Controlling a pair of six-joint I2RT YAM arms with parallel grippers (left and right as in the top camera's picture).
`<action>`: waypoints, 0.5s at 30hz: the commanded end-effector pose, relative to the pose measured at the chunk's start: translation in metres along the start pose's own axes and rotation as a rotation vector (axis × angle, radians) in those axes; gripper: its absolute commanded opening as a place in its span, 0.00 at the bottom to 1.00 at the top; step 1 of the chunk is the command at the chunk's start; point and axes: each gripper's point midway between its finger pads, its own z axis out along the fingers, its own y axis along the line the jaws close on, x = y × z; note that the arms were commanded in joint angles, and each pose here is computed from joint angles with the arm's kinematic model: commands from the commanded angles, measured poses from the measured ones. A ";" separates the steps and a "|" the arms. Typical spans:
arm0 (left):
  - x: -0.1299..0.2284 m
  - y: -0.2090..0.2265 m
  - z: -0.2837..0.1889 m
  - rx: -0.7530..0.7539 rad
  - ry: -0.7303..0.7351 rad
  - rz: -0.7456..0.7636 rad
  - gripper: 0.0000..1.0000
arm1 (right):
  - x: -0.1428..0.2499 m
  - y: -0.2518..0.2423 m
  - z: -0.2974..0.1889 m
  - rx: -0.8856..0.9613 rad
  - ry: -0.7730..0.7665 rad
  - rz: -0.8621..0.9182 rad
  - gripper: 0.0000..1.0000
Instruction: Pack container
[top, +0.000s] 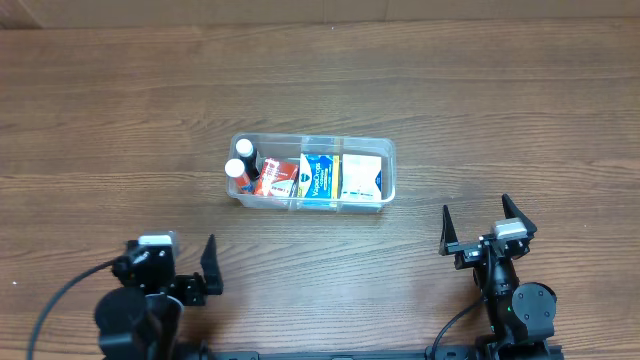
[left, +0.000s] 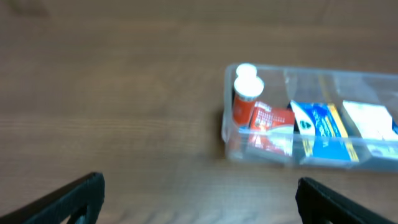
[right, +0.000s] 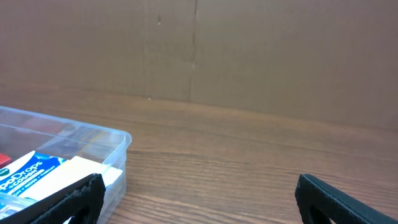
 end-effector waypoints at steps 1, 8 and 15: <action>0.008 -0.009 0.023 0.069 -0.153 -0.019 1.00 | 0.002 0.001 0.000 -0.003 -0.004 0.000 1.00; -0.014 0.006 0.048 0.006 -0.464 -0.024 1.00 | 0.002 0.001 0.000 -0.003 -0.004 0.000 1.00; 0.015 0.019 0.063 -0.038 -0.366 -0.191 1.00 | 0.002 0.001 0.000 -0.003 -0.004 0.000 1.00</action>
